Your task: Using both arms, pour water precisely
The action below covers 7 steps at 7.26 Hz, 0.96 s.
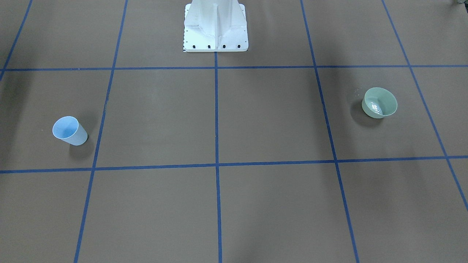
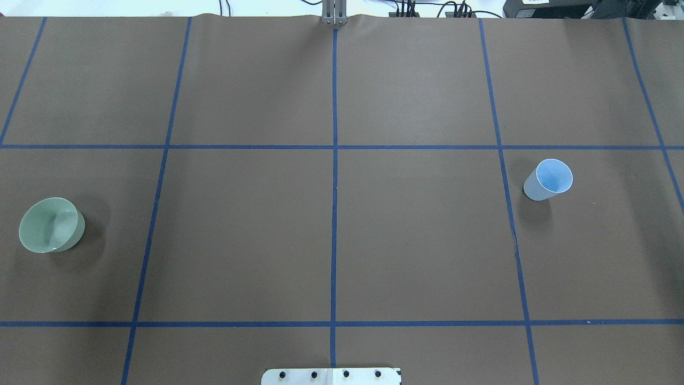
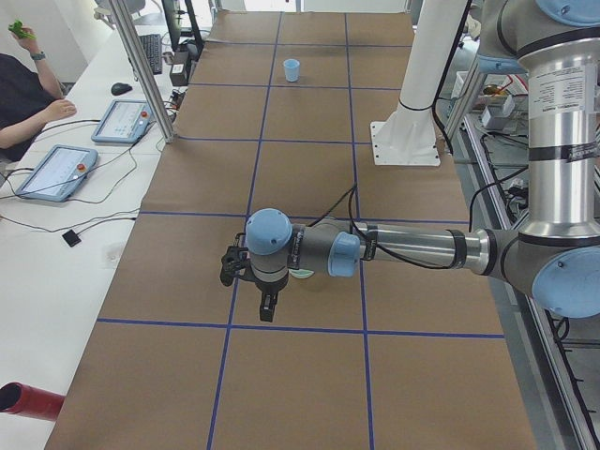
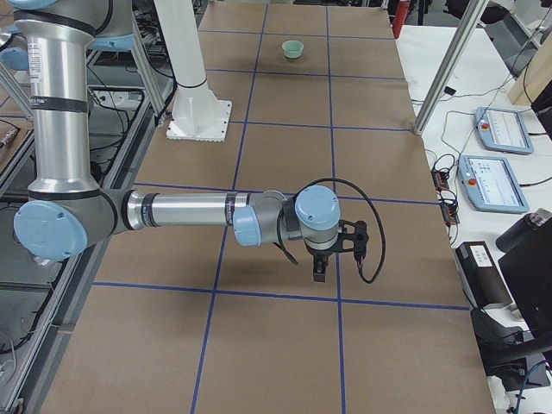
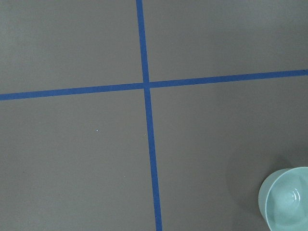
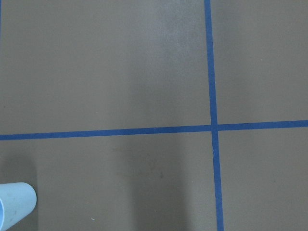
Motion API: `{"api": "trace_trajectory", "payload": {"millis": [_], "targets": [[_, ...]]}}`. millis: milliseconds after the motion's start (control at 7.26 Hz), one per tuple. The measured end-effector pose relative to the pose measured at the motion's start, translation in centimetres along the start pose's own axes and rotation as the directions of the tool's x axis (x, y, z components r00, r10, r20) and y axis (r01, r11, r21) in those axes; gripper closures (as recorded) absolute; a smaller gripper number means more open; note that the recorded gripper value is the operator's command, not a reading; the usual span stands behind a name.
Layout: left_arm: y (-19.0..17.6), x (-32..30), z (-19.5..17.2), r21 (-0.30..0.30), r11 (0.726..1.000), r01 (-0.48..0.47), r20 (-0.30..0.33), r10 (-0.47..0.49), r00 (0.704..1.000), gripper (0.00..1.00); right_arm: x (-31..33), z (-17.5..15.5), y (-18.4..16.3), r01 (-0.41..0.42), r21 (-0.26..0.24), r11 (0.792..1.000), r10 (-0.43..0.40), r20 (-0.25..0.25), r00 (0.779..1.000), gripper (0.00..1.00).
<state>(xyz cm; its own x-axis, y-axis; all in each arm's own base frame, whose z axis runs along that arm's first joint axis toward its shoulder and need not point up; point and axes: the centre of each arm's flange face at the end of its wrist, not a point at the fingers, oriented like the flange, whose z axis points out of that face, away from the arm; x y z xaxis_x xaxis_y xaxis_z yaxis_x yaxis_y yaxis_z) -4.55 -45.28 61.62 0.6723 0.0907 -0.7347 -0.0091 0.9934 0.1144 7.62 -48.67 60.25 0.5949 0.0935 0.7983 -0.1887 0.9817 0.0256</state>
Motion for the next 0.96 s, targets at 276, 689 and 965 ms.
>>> {"api": "trace_trajectory", "payload": {"millis": [276,689,965], "targets": [[0.1,-0.3,0.2,-0.006,1.000,0.005,0.001,-0.005,1.000,0.00,0.1,0.1,0.1,0.001,-0.001,1.000,-0.001,-0.007,1.000,0.00],[1.9,-1.9,1.6,-0.036,0.999,0.035,0.003,-0.035,0.999,0.00,0.1,0.2,0.1,0.001,-0.001,1.000,-0.001,-0.017,1.000,0.00],[2.3,-1.8,1.4,-0.035,0.998,0.046,0.004,-0.046,0.999,0.00,0.2,0.2,0.1,0.001,-0.001,1.000,-0.001,-0.019,1.000,0.00]]}}
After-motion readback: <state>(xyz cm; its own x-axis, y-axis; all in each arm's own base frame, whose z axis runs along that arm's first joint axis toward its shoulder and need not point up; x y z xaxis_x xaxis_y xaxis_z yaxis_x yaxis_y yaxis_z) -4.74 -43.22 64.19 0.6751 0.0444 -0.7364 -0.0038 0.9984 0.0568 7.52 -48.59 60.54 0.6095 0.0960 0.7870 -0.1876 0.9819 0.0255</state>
